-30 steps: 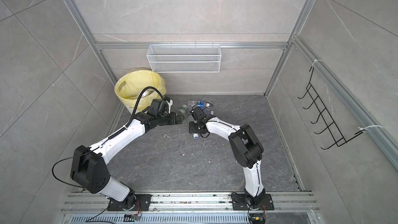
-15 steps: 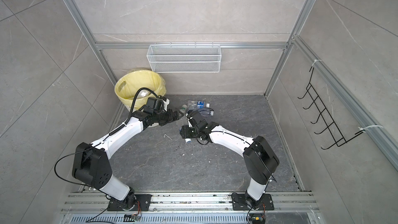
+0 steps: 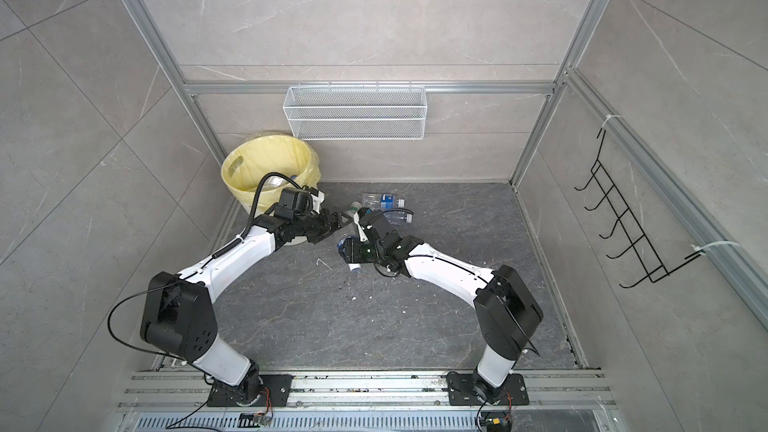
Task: Throw the plastic bottles in the bin
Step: 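Close the left gripper on the bottle's base and open the right gripper, then carry the bottle over the bin with the left gripper while the right withdraws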
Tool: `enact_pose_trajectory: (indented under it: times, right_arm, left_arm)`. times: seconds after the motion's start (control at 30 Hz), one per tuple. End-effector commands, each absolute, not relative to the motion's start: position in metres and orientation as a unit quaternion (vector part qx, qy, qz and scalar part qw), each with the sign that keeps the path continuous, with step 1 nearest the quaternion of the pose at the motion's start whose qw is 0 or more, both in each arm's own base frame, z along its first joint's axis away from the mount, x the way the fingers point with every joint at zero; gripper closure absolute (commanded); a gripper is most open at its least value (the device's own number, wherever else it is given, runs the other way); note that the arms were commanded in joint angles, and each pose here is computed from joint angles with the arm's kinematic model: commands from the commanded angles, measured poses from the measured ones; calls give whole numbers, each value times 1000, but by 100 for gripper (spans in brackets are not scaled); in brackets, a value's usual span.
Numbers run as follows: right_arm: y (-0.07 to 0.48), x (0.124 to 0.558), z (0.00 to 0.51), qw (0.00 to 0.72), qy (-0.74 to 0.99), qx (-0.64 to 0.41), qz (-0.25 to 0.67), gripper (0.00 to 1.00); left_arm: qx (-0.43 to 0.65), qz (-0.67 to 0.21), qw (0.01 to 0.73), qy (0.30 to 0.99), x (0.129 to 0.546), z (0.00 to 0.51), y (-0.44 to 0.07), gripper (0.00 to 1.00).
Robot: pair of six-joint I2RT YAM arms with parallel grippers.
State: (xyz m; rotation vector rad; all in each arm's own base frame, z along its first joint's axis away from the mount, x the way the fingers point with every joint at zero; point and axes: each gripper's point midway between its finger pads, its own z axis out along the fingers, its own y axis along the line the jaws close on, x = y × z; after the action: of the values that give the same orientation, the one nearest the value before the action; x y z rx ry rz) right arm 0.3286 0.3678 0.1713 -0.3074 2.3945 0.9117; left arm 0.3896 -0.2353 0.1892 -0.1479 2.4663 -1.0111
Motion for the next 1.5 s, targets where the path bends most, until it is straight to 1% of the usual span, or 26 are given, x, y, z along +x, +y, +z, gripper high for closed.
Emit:
enact_pose_trajectory:
  times: [0.0,0.07,0.33,0.4,0.47,0.7,0.9,1.07,1.2,1.47]
  right_arm:
    - [380,329,208,299,868,-115,379,45]
    - [382,329,210,299,866,-116,383,44]
    - [383,328,212,299,864,-122,386,44]
    - [383,327,212,298,865,-123,385,43]
    - [381,326,211,298,866,-125,381,41]
    - [368,320,208,304,870,-127,366,31]
    - [355,312,214,318,871,-130,353,17]
    - [340,310,230,341,869,-135,333,1]
    - [331,312,250,368,863,-139,316,0]
    - [334,319,294,425,844,-163,284,0]
  left_arm:
    - [-47,-396,233,887,391,197,-243,15]
    - [-46,-399,229,887,391,196,-245,19]
    - [-46,-400,225,887,392,193,-245,38]
    - [-47,-399,225,888,392,193,-245,44]
    - [-47,-397,227,888,392,192,-244,47]
    - [-49,-376,244,893,397,194,-234,49]
    - [-40,-363,261,894,398,199,-228,50]
    - [-30,-340,295,893,400,213,-219,50]
    - [-19,-328,322,888,402,238,-214,51]
    - [5,-257,412,874,406,311,-186,50]
